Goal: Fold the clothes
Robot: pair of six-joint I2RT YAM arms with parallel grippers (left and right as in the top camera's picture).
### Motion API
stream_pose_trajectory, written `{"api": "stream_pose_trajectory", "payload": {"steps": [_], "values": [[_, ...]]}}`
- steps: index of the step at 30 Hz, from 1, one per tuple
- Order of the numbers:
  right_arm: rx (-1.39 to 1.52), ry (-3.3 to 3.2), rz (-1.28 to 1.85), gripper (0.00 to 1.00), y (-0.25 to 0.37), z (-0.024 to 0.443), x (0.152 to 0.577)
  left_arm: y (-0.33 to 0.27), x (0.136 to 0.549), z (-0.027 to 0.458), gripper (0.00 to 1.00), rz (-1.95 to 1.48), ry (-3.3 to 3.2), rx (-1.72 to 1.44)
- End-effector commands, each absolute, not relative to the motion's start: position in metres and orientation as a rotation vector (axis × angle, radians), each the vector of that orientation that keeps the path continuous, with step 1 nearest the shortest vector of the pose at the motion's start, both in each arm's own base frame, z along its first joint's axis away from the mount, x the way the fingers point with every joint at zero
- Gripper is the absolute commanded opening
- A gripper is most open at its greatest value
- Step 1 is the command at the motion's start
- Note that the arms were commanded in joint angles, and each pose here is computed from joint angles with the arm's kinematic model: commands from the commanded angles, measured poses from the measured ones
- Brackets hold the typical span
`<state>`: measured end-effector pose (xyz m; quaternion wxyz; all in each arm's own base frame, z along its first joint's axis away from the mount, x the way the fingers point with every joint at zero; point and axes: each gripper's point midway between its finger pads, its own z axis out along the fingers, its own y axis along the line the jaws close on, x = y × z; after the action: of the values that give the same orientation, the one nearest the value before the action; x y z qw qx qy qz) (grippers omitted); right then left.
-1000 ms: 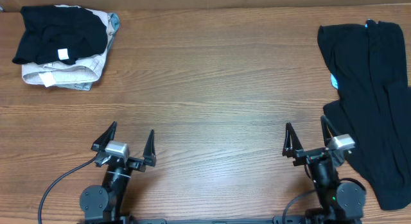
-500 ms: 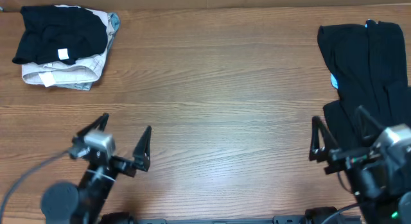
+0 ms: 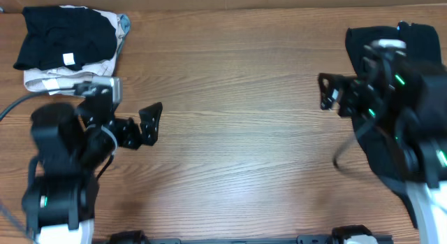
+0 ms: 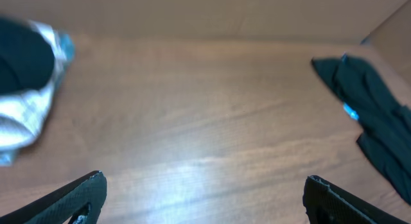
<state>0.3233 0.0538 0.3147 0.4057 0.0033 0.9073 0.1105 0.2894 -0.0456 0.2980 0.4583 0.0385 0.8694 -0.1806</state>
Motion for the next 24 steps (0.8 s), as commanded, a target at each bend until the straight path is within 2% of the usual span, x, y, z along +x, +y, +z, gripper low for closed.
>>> {"api": "stream_pose_trajectory", "payload": {"steps": [1,8,17,24], "values": [[0.075,2.398,0.22,1.0,0.043,0.282,0.345,-0.047,0.306,0.277,1.0,-0.487,2.225,0.071],[0.664,2.557,0.198,1.0,-0.034,0.207,0.365,-0.05,0.33,0.222,1.0,-0.6,2.412,-0.053],[1.236,2.601,0.151,1.0,-0.117,0.115,0.315,-0.071,0.338,0.189,0.99,-0.728,2.499,0.054],[1.398,2.554,0.335,1.0,-0.113,0.042,0.285,-0.091,0.341,0.186,1.0,-0.67,2.489,0.199]]}}
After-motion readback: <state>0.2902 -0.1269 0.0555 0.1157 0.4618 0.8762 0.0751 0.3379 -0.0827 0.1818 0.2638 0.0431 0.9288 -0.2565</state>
